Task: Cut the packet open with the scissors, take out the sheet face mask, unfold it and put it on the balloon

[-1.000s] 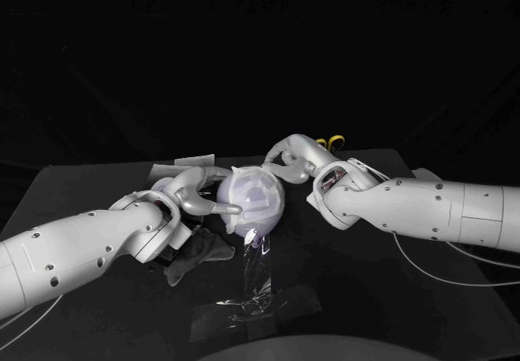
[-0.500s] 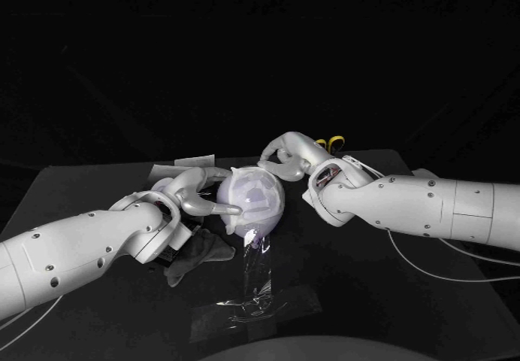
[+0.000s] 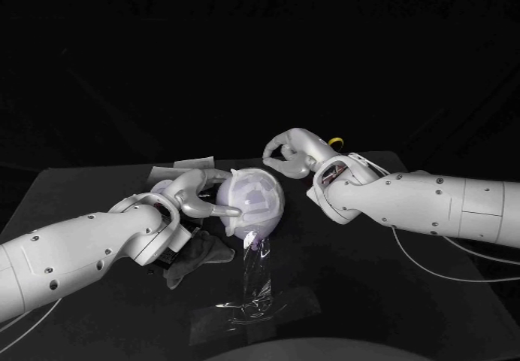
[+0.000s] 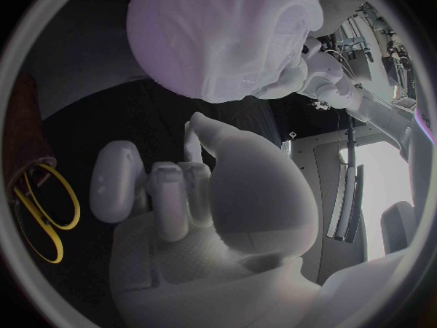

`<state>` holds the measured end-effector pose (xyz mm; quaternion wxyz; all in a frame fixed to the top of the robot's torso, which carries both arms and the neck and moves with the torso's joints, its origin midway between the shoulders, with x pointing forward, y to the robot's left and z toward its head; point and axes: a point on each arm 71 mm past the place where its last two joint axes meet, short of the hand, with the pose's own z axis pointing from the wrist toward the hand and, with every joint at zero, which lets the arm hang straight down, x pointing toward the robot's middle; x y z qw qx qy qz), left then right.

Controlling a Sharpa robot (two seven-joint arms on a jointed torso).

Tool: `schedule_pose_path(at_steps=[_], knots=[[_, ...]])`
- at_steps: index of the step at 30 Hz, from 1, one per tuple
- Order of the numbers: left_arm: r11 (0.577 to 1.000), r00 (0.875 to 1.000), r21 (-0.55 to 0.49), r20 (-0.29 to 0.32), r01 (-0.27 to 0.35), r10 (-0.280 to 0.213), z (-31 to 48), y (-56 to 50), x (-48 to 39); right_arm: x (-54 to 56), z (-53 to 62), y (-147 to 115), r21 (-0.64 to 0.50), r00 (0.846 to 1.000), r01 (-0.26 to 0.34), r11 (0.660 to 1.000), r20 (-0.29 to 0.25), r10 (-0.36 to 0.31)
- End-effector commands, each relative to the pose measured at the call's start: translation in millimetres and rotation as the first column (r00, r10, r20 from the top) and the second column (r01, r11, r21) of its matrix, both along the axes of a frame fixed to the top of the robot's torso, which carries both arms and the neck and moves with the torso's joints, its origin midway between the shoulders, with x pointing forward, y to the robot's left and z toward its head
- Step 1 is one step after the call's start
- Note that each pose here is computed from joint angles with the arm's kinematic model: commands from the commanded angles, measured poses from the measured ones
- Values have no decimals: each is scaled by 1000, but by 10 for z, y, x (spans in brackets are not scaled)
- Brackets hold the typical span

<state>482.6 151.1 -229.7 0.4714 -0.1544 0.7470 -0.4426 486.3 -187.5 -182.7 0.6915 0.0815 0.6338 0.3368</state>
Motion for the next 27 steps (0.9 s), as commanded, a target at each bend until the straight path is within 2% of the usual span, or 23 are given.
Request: schedule_pose_path(at_steps=[1,10,14,19,27], knots=[[1000,1000,6,-24,15,-15,-30,-23,-19,-59,30,-65,61,1000,8,998,-17,-7],[1000,1000,3,-26,12,-12,-31,-16,-16,-267,37,-303,112,993,57,992,-107,-45],[1000,1000,1,-26,10,-10,-30,-11,-16,-360,5,-410,143,987,84,986,-145,-64],[1000,1000,-1,-25,7,-8,-28,0,-18,-481,-79,-512,188,978,122,975,-191,-85],[1000,1000,-3,-25,2,-2,-28,26,-20,-704,-314,-588,233,955,172,957,-279,-104]])
